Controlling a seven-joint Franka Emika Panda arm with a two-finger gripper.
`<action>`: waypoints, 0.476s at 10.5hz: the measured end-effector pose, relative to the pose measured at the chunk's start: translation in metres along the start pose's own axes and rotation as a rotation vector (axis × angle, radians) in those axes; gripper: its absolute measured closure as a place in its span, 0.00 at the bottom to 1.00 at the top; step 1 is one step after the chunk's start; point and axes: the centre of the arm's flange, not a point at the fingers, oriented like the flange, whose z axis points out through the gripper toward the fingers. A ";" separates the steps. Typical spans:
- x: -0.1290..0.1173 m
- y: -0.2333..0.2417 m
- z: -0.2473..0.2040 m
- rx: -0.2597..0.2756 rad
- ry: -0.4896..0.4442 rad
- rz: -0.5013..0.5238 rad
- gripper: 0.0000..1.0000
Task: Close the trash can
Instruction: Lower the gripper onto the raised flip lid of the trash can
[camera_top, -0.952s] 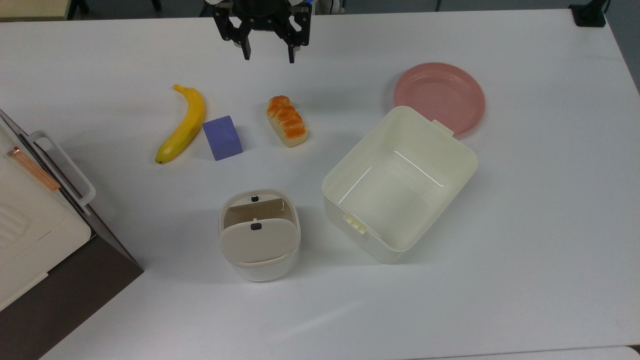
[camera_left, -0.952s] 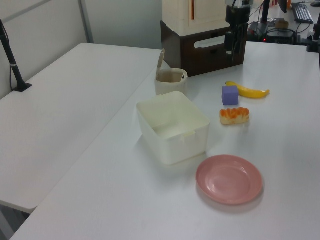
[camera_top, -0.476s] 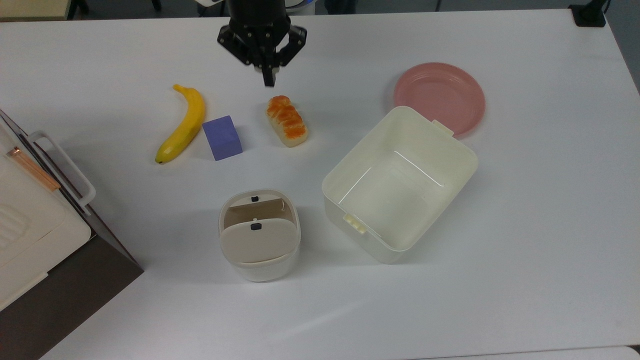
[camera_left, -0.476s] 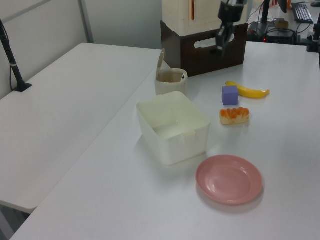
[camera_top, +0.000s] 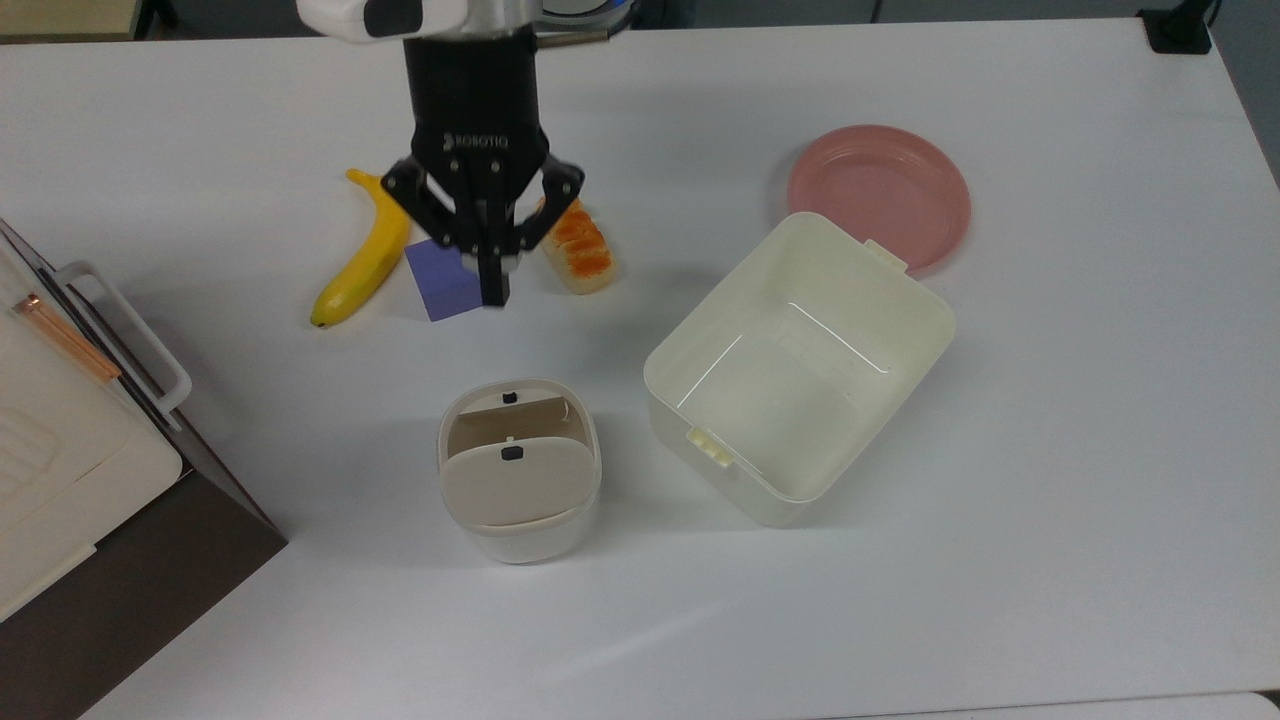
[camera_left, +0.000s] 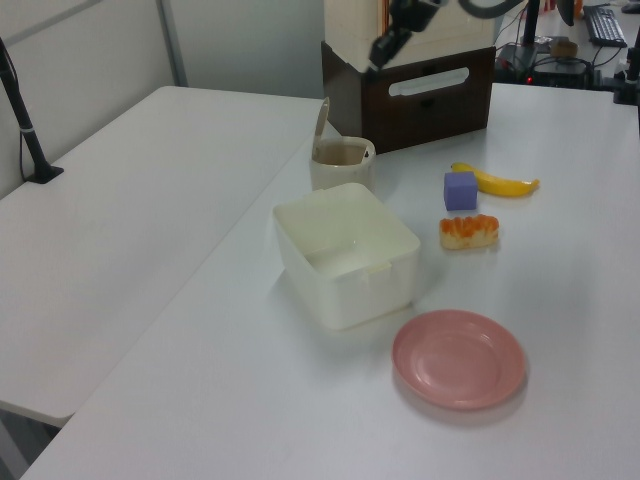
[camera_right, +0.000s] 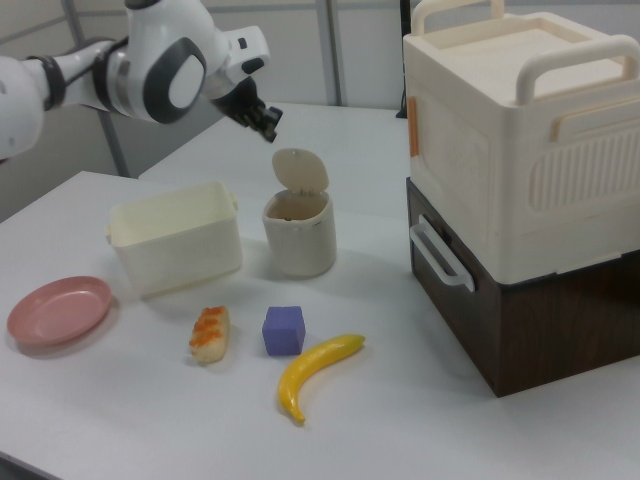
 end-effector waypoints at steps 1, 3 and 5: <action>0.011 -0.002 0.012 0.000 0.069 0.003 0.99; 0.029 -0.008 0.041 -0.003 0.176 0.022 0.99; 0.045 -0.015 0.062 -0.026 0.221 -0.011 0.99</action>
